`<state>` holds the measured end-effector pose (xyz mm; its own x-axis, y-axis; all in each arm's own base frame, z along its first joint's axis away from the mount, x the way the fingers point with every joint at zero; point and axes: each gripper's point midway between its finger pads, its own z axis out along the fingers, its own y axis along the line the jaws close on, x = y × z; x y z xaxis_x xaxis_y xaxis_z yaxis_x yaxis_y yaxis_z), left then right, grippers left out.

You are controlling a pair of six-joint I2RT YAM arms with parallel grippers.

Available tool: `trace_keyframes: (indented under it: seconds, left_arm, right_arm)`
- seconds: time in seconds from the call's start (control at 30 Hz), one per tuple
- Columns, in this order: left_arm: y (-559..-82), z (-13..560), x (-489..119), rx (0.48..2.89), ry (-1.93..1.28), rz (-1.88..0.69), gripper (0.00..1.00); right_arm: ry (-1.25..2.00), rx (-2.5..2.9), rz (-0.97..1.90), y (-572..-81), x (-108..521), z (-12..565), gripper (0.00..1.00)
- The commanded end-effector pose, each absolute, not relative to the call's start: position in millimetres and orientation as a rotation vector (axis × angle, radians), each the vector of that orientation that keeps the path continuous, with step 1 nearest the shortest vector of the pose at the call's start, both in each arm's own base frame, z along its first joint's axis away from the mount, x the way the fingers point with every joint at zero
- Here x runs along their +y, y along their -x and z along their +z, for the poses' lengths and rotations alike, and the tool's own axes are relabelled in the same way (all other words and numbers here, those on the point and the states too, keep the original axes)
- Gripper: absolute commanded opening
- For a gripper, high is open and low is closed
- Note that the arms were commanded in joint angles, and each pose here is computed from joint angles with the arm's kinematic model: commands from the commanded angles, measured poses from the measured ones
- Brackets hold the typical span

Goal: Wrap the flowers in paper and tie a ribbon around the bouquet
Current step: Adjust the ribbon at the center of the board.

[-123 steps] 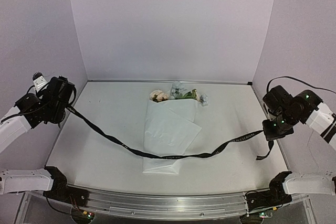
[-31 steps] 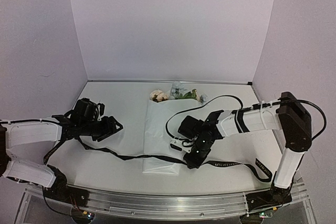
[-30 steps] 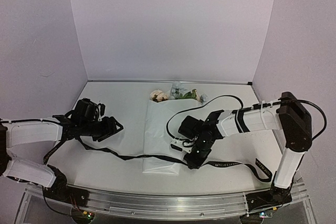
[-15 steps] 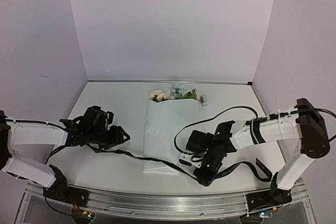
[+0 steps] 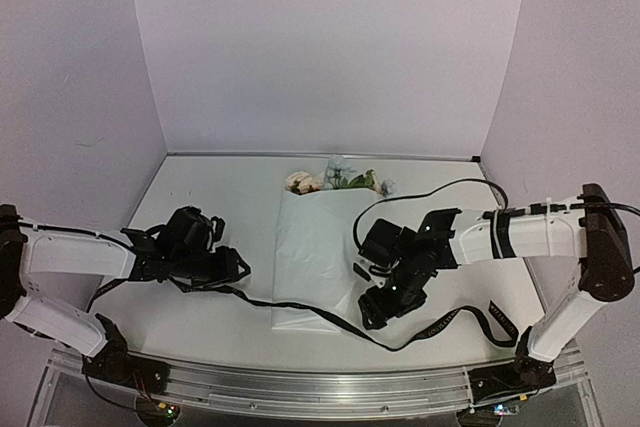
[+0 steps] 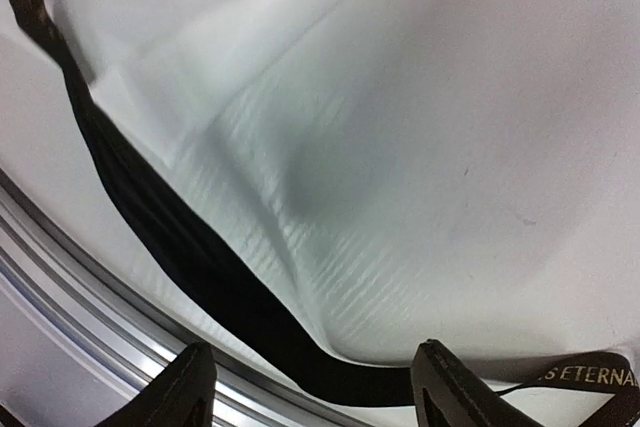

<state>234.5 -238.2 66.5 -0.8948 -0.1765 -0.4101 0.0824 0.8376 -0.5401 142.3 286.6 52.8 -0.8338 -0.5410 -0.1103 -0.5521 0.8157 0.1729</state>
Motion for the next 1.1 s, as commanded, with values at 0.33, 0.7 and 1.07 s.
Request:
trace_keyframes:
  seconds: [0.33, 0.7, 1.07]
  left_arm:
    - [-216.8, 41.4, -285.5, 2.645, -0.078, -0.833, 0.37]
    - [-160.8, 20.8, -252.4, 2.773, 0.033, -0.759, 0.2]
    - [-202.4, 86.2, -271.4, 2.568, -0.024, -0.751, 0.53]
  right_arm:
    - [0.154, 2.994, 0.515, -221.5, 320.9, 63.4, 0.66]
    - [-0.031, 2.975, 0.692, -251.5, 350.6, 64.7, 0.69]
    - [-0.146, 3.003, 0.677, -260.4, 349.2, 43.6, 0.65]
